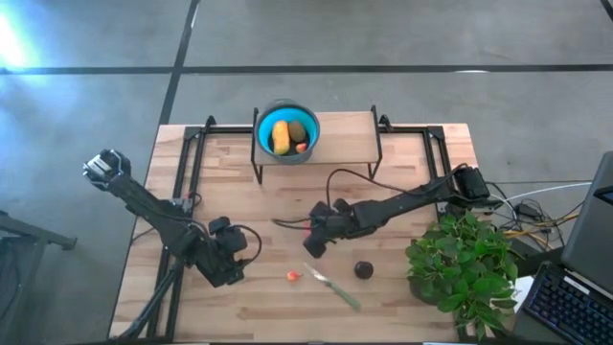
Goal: Pick & Place Fruit
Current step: Put the top pear into the blue strainer bowl on the shelf
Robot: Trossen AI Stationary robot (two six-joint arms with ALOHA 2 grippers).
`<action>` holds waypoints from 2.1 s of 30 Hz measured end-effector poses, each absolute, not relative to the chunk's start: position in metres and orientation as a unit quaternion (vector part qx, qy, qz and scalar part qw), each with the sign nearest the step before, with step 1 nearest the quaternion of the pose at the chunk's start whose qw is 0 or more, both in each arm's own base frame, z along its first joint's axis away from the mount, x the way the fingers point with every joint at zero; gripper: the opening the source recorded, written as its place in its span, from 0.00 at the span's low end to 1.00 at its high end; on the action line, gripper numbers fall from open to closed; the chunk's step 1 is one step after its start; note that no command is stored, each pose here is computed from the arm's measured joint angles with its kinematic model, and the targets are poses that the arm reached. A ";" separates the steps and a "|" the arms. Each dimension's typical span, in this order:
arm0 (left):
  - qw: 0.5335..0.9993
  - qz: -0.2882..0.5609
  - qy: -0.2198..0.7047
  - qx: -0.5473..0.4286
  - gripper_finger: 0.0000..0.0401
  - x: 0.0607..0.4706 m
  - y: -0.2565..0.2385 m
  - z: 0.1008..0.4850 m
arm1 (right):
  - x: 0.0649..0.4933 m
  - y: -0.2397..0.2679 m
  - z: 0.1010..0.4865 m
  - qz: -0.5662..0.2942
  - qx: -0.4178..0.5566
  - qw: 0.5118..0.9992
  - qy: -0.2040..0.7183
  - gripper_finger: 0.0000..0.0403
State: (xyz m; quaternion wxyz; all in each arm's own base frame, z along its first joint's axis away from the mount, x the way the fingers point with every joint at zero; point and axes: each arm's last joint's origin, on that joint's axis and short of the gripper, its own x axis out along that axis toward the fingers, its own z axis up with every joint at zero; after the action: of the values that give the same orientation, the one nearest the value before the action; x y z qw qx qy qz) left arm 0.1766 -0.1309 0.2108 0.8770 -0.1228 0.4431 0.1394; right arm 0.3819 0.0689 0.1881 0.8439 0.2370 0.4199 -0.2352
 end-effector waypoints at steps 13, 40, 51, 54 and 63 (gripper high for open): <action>0.877 0.141 0.443 -0.123 0.74 0.177 -0.131 0.211 | 0.395 0.072 0.172 -0.125 0.048 0.895 0.425 0.58; 0.874 0.153 0.442 -0.129 0.74 0.176 -0.129 0.210 | 0.404 0.069 0.125 -0.141 0.051 0.862 0.483 0.51; 0.874 0.153 0.442 -0.128 0.74 0.176 -0.129 0.210 | 0.405 0.067 0.125 -0.143 0.053 0.862 0.483 0.28; 0.874 0.153 0.442 -0.128 0.74 0.176 -0.129 0.210 | 0.404 0.067 0.128 -0.132 0.061 0.863 0.484 0.24; 0.874 0.153 0.442 -0.128 0.74 0.176 -0.129 0.210 | 0.400 0.069 0.170 -0.095 0.084 0.884 0.449 0.23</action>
State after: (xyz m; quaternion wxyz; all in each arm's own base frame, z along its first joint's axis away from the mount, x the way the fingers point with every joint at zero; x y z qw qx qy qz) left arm 0.1761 -0.1288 0.2103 0.8744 -0.1278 0.4424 0.1530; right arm 0.4004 0.0693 0.1702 0.8844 0.0839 0.4491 -0.0951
